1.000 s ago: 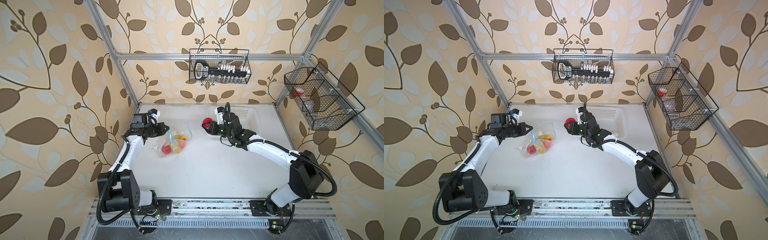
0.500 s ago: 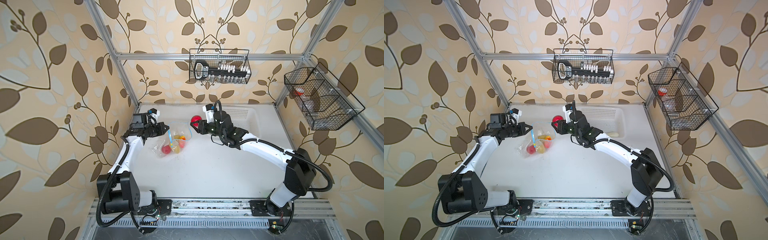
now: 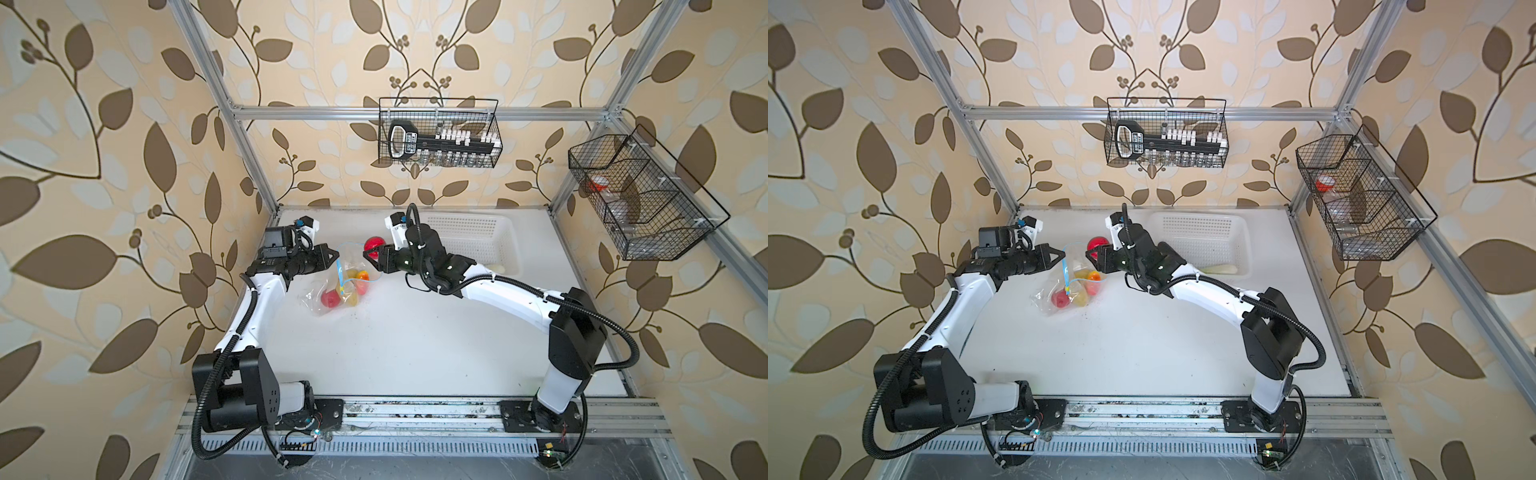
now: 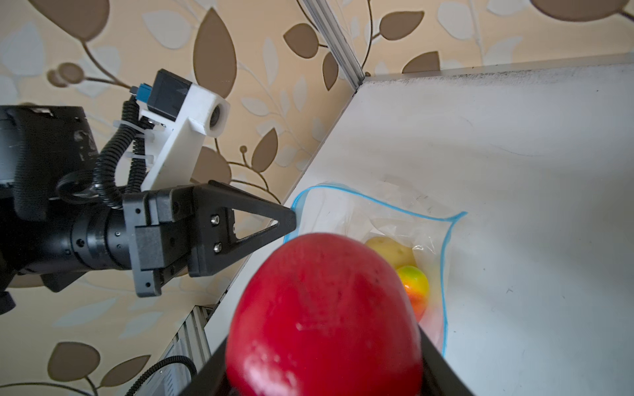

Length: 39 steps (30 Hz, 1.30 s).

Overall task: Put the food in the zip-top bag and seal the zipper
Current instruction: 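Carry the red apple over the bag opening beside the left gripper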

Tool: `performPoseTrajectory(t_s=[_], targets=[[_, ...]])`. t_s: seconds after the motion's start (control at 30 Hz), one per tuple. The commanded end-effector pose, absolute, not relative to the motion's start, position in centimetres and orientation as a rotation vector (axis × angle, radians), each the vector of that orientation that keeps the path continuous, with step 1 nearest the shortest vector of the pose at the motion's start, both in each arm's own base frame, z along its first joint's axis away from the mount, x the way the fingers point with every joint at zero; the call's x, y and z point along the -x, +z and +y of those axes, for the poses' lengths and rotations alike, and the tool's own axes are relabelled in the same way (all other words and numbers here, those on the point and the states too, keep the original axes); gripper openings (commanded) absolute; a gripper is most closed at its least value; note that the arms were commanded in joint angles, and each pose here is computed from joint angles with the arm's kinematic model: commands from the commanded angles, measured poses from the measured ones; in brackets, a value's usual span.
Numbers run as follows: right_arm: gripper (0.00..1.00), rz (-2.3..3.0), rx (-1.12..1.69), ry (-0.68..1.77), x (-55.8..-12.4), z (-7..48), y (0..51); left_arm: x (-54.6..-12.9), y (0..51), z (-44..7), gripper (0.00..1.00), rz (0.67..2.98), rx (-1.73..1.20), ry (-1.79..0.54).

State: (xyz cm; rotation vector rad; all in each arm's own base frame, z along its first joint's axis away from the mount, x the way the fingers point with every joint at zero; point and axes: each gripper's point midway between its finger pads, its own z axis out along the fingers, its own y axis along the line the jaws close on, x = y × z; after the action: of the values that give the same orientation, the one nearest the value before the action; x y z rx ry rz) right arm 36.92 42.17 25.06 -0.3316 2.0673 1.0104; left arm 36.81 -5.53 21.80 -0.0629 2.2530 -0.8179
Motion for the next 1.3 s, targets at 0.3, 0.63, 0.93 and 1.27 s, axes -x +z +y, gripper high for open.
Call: performPoseTrajectory(t_s=[0.3, 0.63, 0.93, 1.27], targets=[[0.43, 2.143, 0.342, 0.996, -37.7, 44.2, 21.8, -36.6, 25.1, -6.0, 0.0, 2.171, -0.008, -0.839], [0.44, 2.186, 0.385, 0.984, -37.6, 46.3, 19.9, -36.5, 25.5, -6.4, 0.0, 2.157, -0.015, -0.866], [0.55, 2.277, 0.371, 0.925, -38.4, 46.6, 16.9, -36.4, 25.9, -6.5, 0.0, 2.147, -0.012, -0.879], [0.75, 2.176, 0.428, 0.955, -37.4, 46.3, 20.4, -36.4, 25.8, -6.5, 0.0, 2.152, -0.011, -0.876]])
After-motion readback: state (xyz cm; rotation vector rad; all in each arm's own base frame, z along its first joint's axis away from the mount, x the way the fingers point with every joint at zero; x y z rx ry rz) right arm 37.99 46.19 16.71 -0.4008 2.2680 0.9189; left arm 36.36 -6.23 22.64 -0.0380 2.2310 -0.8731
